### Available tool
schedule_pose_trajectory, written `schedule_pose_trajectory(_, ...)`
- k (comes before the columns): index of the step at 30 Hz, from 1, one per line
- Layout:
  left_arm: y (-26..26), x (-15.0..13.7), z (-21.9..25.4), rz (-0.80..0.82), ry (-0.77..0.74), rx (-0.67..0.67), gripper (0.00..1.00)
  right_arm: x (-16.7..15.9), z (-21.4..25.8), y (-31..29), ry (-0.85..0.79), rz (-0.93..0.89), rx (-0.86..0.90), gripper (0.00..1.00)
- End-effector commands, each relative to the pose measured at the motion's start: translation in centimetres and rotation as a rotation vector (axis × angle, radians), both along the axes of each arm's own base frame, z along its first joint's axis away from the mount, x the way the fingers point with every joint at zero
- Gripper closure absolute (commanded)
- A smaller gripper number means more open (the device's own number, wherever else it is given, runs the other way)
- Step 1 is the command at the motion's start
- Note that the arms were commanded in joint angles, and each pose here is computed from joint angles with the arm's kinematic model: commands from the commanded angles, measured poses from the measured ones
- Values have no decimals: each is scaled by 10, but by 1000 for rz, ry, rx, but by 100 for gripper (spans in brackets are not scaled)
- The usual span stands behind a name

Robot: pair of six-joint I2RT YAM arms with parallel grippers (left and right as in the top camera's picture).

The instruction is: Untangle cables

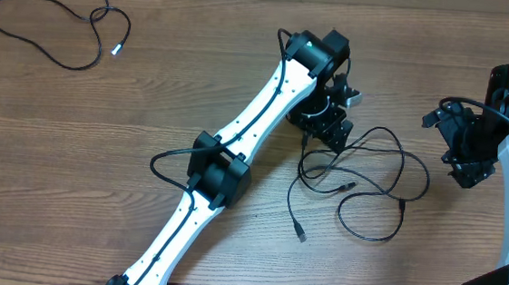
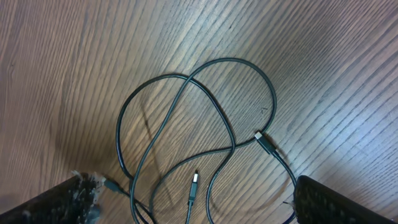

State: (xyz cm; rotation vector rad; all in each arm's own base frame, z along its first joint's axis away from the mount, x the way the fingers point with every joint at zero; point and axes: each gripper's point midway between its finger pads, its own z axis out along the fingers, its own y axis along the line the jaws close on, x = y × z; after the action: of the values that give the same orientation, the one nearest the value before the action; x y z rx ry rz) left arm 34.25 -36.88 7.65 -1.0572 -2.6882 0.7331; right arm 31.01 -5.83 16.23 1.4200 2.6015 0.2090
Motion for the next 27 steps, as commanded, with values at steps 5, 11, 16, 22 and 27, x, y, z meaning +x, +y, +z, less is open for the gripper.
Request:
schedule_pose_trajectory(5,-13,-34,-7,-13,110,23,26,2,2,-3,-5,-8,-10,0)
schedule_pose_trajectory(11,-17,-38,-4,-14,130,-1,43,2,2,-3,-5,-7,-10,0)
schedule_pose_trajectory(16,-11,-33,-9,-15,101,35,80,2,2,-3,-5,-8,-10,0)
schedule_pose_trajectory(22,-7,-28,-9,48,103,73,96,2,2,-3,-5,-8,-10,0)
schedule_pose_trajectory(27,-7,-13,22,121,70,16,96,2,2,-3,-5,-8,-10,0)
